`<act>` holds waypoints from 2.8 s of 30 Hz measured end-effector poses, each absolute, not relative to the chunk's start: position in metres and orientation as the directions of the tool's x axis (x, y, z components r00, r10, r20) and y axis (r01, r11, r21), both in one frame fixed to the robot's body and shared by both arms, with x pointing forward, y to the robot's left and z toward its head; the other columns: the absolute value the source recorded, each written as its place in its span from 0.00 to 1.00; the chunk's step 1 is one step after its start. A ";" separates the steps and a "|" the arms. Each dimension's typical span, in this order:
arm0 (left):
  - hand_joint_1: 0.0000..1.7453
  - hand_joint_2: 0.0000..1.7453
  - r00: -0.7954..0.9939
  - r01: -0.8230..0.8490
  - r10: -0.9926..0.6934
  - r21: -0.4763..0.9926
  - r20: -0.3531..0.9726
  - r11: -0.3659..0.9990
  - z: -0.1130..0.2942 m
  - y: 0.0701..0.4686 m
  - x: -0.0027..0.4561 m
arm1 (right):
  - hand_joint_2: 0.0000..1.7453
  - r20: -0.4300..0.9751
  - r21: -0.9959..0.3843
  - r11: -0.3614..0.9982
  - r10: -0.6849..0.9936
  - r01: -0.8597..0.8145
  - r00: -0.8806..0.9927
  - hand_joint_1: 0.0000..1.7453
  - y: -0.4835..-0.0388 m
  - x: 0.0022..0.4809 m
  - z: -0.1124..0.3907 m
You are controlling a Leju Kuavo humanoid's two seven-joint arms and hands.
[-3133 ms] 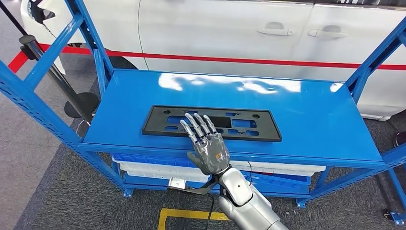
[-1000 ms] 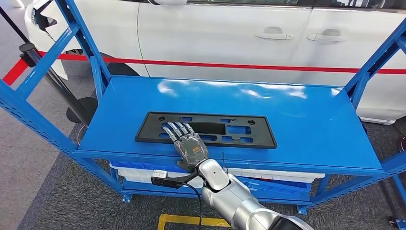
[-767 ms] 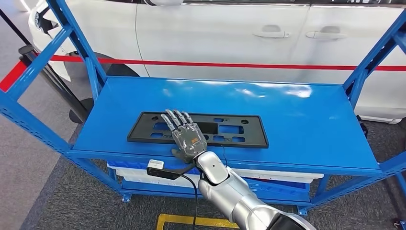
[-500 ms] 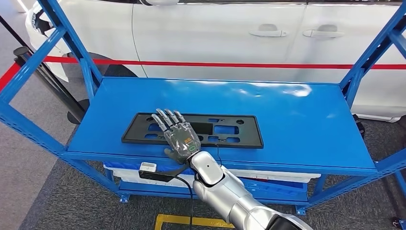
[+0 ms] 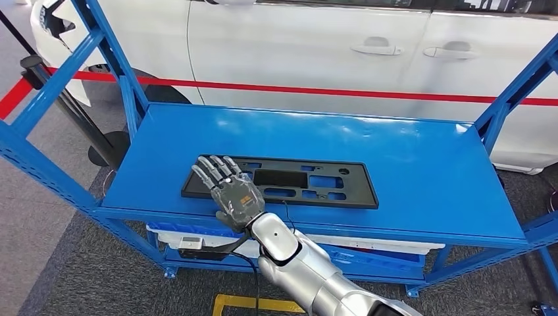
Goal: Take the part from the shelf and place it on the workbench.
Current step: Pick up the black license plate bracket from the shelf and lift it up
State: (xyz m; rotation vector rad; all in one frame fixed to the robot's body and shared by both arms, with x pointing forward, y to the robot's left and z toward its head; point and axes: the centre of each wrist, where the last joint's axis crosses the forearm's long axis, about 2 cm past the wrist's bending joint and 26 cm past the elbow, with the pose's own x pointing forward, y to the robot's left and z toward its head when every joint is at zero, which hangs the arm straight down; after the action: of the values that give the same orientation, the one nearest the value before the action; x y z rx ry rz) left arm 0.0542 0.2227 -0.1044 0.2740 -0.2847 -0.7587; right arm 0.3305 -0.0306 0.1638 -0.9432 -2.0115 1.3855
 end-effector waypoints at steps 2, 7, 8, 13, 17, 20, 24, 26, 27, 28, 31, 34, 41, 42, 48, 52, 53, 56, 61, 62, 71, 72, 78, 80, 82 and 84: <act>0.00 0.00 0.680 0.645 -0.717 0.341 0.153 0.684 -0.104 0.222 0.055 | 1.00 0.000 -0.950 0.186 0.803 0.250 -0.596 0.00 -0.035 0.338 0.161; 0.00 0.00 0.660 0.662 -0.735 0.343 0.156 0.667 -0.104 0.222 0.056 | 1.00 -0.094 -0.977 0.014 0.868 0.213 -0.487 0.00 -0.049 0.359 0.154; 0.00 0.00 0.658 0.662 -0.736 0.344 0.157 0.665 -0.104 0.222 0.056 | 1.00 -0.110 -0.979 -0.014 0.878 0.205 -0.465 0.00 -0.052 0.363 0.154; 0.00 0.00 0.656 0.662 -0.738 0.347 0.161 0.664 -0.104 0.222 0.056 | 1.00 -0.163 -0.980 -0.106 0.915 0.170 -0.369 0.00 -0.067 0.377 0.151; 0.00 0.00 0.659 0.660 -0.736 0.349 0.158 0.666 -0.104 0.223 0.057 | 1.00 -0.174 -0.979 -0.135 0.943 0.150 -0.284 0.00 -0.085 0.387 0.149; 0.00 0.00 0.660 0.659 -0.735 0.349 0.158 0.666 -0.104 0.223 0.057 | 1.00 -0.178 -0.979 -0.146 0.952 0.143 -0.251 0.00 -0.097 0.393 0.148; 0.00 0.00 0.660 0.659 -0.735 0.348 0.158 0.667 -0.104 0.222 0.056 | 1.00 -0.184 -0.979 -0.157 0.956 0.133 -0.227 0.00 -0.106 0.397 0.147; 0.00 0.00 0.661 0.657 -0.733 0.349 0.159 0.668 -0.104 0.222 0.057 | 1.00 -0.187 -0.978 -0.164 0.962 0.125 -0.199 0.00 -0.112 0.398 0.145; 0.00 0.00 0.664 0.654 -0.731 0.350 0.159 0.671 -0.104 0.223 0.057 | 1.00 -0.187 -0.978 -0.167 0.967 0.122 -0.174 0.00 -0.116 0.399 0.143; 0.00 0.00 0.667 0.651 -0.728 0.351 0.159 0.673 -0.104 0.223 0.057 | 1.00 -0.183 -0.979 -0.167 0.972 0.118 -0.144 0.00 -0.121 0.400 0.141; 0.00 0.00 0.673 0.647 -0.724 0.353 0.153 0.676 -0.104 0.223 0.056 | 1.00 -0.158 -0.982 -0.151 0.986 0.111 -0.058 0.00 -0.145 0.405 0.136; 0.00 0.00 0.671 0.648 -0.726 0.354 0.152 0.674 -0.104 0.223 0.054 | 1.00 -0.136 -0.984 -0.135 0.991 0.118 0.001 0.01 -0.171 0.414 0.137; 0.00 0.00 0.662 0.642 -0.728 0.365 0.178 0.674 -0.104 0.223 0.056 | 1.00 -0.091 -0.986 -0.090 0.996 0.142 -0.005 1.00 -0.187 0.416 0.135; 0.00 0.00 0.662 0.641 -0.728 0.367 0.181 0.674 -0.104 0.222 0.057 | 1.00 -0.083 -0.986 -0.080 0.996 0.146 -0.012 1.00 -0.188 0.416 0.135; 0.00 0.00 0.663 0.635 -0.727 0.378 0.181 0.673 -0.104 0.223 0.057 | 1.00 -0.041 -0.985 -0.035 0.999 0.172 -0.034 1.00 -0.189 0.416 0.136; 0.00 0.00 0.659 0.637 -0.730 0.381 0.182 0.670 -0.104 0.224 0.057 | 1.00 -0.021 -0.983 -0.013 0.999 0.184 -0.039 0.22 -0.190 0.418 0.139; 0.00 0.00 0.658 0.638 -0.731 0.382 0.182 0.669 -0.104 0.224 0.057 | 1.00 -0.019 -0.983 -0.011 0.999 0.184 -0.040 0.03 -0.190 0.418 0.139; 0.00 0.00 0.653 0.641 -0.735 0.383 0.183 0.665 -0.104 0.224 0.057 | 1.00 -0.023 -0.982 -0.015 0.999 0.187 -0.043 0.77 -0.190 0.417 0.138; 0.00 0.00 0.645 0.645 -0.740 0.385 0.189 0.660 -0.104 0.223 0.058 | 1.00 -0.028 -0.984 -0.018 0.998 0.176 -0.054 1.00 -0.190 0.412 0.131; 0.00 0.00 0.644 0.645 -0.741 0.385 0.190 0.660 -0.104 0.223 0.059 | 1.00 -0.027 -0.985 -0.017 0.998 0.173 -0.057 1.00 -0.190 0.411 0.130; 0.00 0.00 0.639 0.649 -0.745 0.387 0.191 0.655 -0.103 0.223 0.059 | 1.00 0.007 -0.984 0.021 0.997 0.179 -0.080 1.00 -0.191 0.410 0.128; 0.00 0.00 0.639 0.649 -0.745 0.387 0.190 0.655 -0.103 0.223 0.059 | 1.00 0.026 -0.982 0.042 0.996 0.187 -0.089 1.00 -0.192 0.411 0.129; 0.00 0.00 0.651 0.640 -0.735 0.385 0.186 0.665 -0.104 0.224 0.059 | 1.00 0.220 -0.936 0.250 0.965 0.248 -0.145 1.00 -0.194 0.429 0.164; 0.00 0.00 0.660 0.633 -0.727 0.383 0.186 0.673 -0.104 0.224 0.058 | 1.00 0.313 -0.903 0.349 0.934 0.250 -0.171 1.00 -0.194 0.440 0.189; 0.00 0.00 0.669 0.626 -0.719 0.381 0.187 0.681 -0.104 0.225 0.058 | 1.00 0.402 -0.863 0.443 0.893 0.244 -0.203 1.00 -0.193 0.449 0.213; 0.00 0.00 0.679 0.616 -0.710 0.380 0.188 0.690 -0.104 0.225 0.058 | 1.00 0.514 -0.798 0.564 0.821 0.214 -0.247 1.00 -0.190 0.456 0.234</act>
State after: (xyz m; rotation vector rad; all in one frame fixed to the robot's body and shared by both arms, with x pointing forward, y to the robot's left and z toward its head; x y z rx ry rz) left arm 0.0578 0.2253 -0.1040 0.2983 -0.3350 -0.7568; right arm 0.4556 -0.1902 0.2340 -0.8580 -1.7630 0.7340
